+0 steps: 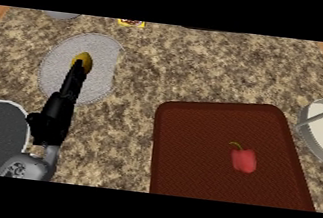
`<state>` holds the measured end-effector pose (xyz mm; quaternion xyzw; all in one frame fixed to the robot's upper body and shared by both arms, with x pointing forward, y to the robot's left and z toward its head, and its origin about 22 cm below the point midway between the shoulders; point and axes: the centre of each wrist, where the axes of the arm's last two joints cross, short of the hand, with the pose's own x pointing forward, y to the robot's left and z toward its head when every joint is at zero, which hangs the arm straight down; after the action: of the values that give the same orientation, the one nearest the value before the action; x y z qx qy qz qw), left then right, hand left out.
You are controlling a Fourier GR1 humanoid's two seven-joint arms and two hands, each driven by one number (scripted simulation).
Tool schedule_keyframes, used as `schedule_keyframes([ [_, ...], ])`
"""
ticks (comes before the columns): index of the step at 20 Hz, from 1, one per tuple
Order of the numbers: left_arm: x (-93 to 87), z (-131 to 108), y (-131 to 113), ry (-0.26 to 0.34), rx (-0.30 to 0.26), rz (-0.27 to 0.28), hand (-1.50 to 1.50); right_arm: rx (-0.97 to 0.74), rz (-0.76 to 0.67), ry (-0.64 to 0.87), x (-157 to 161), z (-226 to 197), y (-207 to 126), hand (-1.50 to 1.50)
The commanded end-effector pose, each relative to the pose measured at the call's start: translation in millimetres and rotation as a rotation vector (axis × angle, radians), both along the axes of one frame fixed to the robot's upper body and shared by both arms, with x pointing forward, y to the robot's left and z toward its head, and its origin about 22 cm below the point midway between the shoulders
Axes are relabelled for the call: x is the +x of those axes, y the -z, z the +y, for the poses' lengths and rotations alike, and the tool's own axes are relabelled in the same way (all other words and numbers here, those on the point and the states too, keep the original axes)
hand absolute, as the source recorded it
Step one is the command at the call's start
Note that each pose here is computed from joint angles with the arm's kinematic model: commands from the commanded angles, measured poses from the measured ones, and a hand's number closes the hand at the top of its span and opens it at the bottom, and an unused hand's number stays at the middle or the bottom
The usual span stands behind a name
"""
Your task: Pick the bell pepper from the tray and place it in the tiered basket
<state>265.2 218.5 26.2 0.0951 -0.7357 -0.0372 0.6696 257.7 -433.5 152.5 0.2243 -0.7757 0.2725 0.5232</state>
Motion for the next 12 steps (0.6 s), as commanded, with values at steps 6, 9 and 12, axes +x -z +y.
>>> schedule_keyframes([
  [6,6.4,6,-1,-0.029,0.001,0.016,0.00,-0.656,-0.393,-0.045,-34,45,-114,-1.50],
  [9,5.7,-5,1,-0.007,-0.019,0.006,0.00,-0.754,-0.465,-0.017,-51,61,-106,-1.50],
  [12,-3.7,-8,5,0.007,0.002,0.002,0.00,-0.837,-0.452,-0.008,-69,79,-85,-1.50],
])
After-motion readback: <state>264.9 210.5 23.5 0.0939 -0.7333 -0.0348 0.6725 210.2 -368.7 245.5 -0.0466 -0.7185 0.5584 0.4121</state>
